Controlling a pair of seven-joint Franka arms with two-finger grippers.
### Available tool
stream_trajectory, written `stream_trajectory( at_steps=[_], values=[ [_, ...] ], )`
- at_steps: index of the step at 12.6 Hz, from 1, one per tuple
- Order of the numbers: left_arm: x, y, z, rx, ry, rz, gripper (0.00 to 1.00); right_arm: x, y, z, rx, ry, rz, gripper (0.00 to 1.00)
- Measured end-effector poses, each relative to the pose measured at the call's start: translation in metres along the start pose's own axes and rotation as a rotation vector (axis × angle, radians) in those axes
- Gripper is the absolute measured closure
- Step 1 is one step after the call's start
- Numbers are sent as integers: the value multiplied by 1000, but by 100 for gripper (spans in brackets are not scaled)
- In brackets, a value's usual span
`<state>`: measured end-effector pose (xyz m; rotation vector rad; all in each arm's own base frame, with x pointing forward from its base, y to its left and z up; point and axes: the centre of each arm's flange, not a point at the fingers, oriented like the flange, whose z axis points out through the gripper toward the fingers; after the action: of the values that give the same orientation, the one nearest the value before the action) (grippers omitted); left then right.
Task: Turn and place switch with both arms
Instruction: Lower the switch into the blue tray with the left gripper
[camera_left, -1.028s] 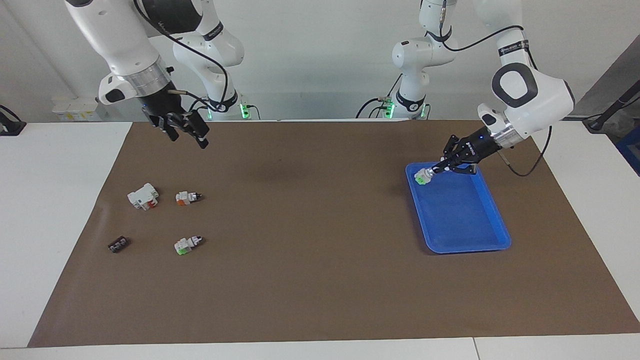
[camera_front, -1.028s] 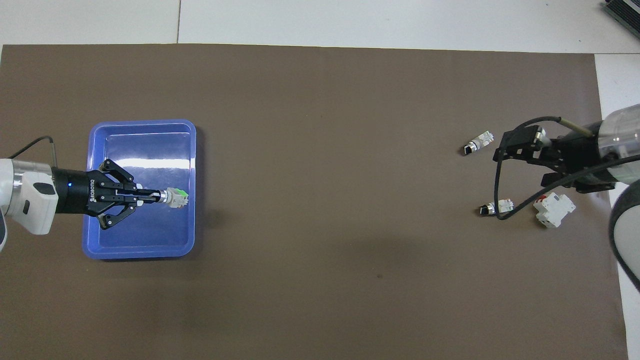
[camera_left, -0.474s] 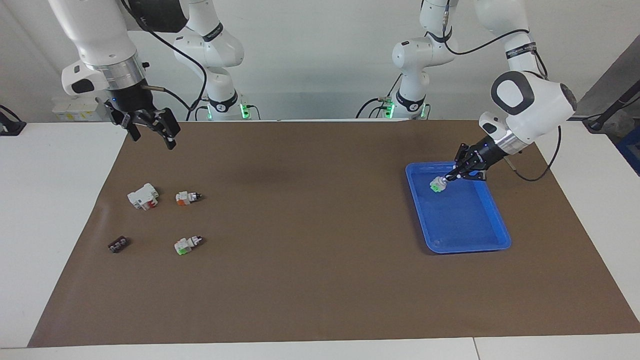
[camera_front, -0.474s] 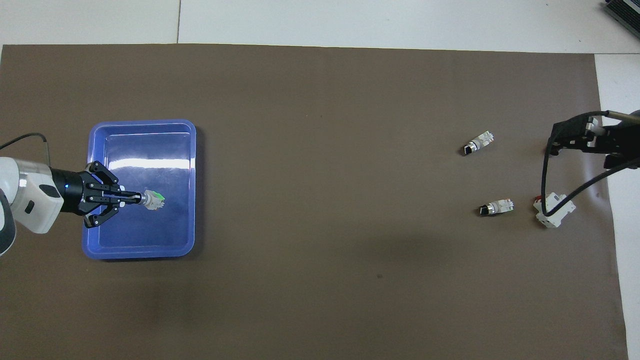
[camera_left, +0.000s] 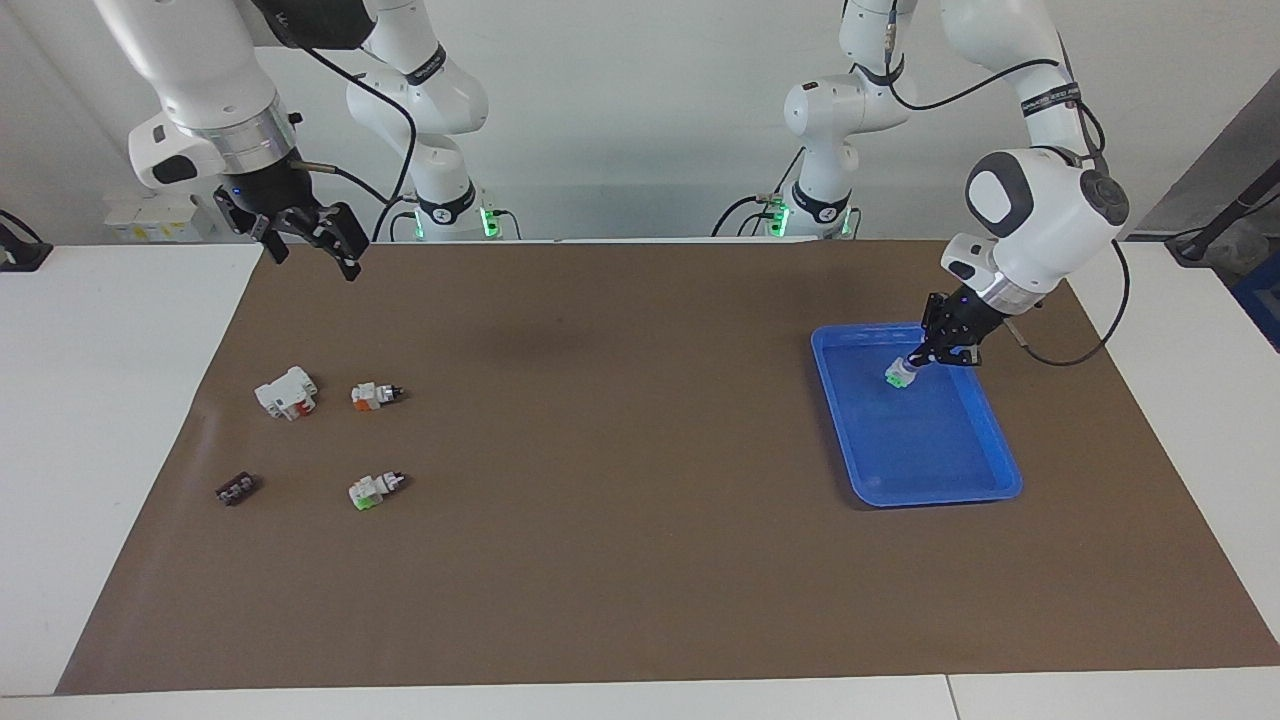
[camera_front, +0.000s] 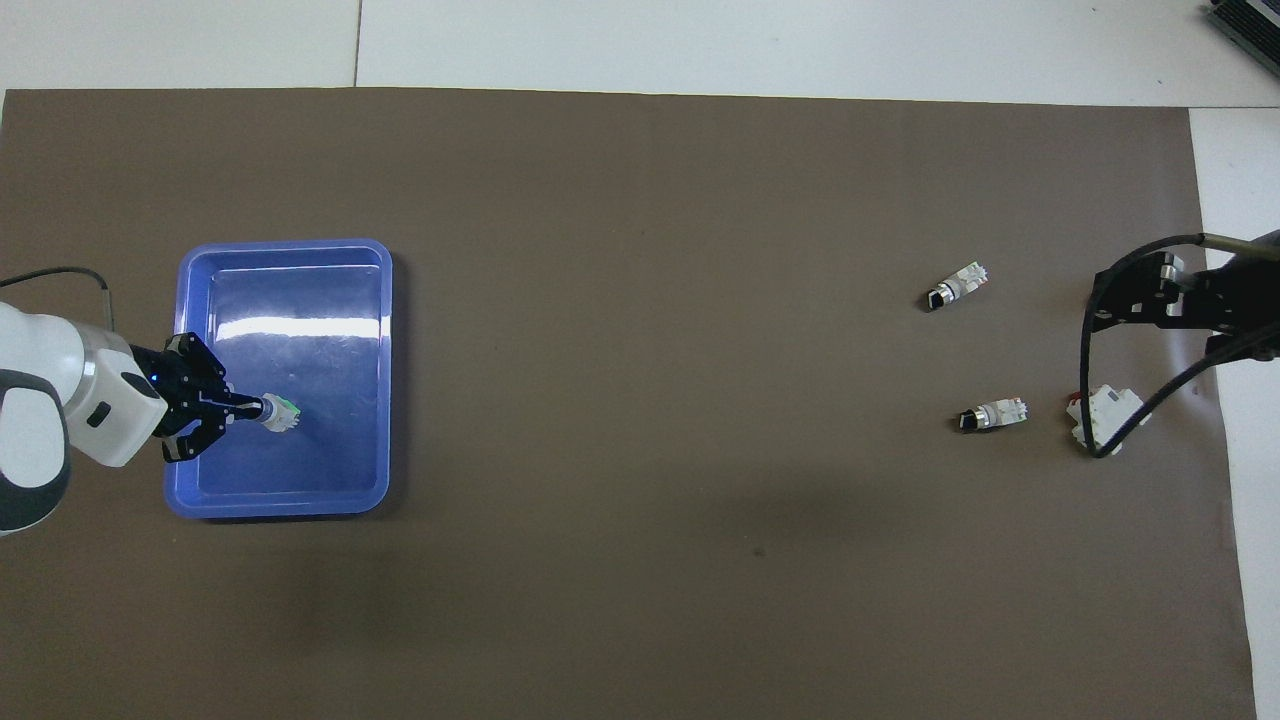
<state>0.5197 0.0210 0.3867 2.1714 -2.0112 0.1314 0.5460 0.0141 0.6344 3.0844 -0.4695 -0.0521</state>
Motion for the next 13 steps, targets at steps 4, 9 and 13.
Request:
stream_trajectory(
  at_steps=[4, 9, 13],
  values=[
    [7, 1, 4, -2, -5, -231, 43, -1, 0, 2, 12, -15, 1, 0],
    [22, 2, 7, -8, -9, -417, 1, -1, 0, 2, 13, -16, 1, 0],
    [37, 0, -1, 13, -14, -684, 0, -1, 1, 2, 14, -16, 3, 0]
  ],
)
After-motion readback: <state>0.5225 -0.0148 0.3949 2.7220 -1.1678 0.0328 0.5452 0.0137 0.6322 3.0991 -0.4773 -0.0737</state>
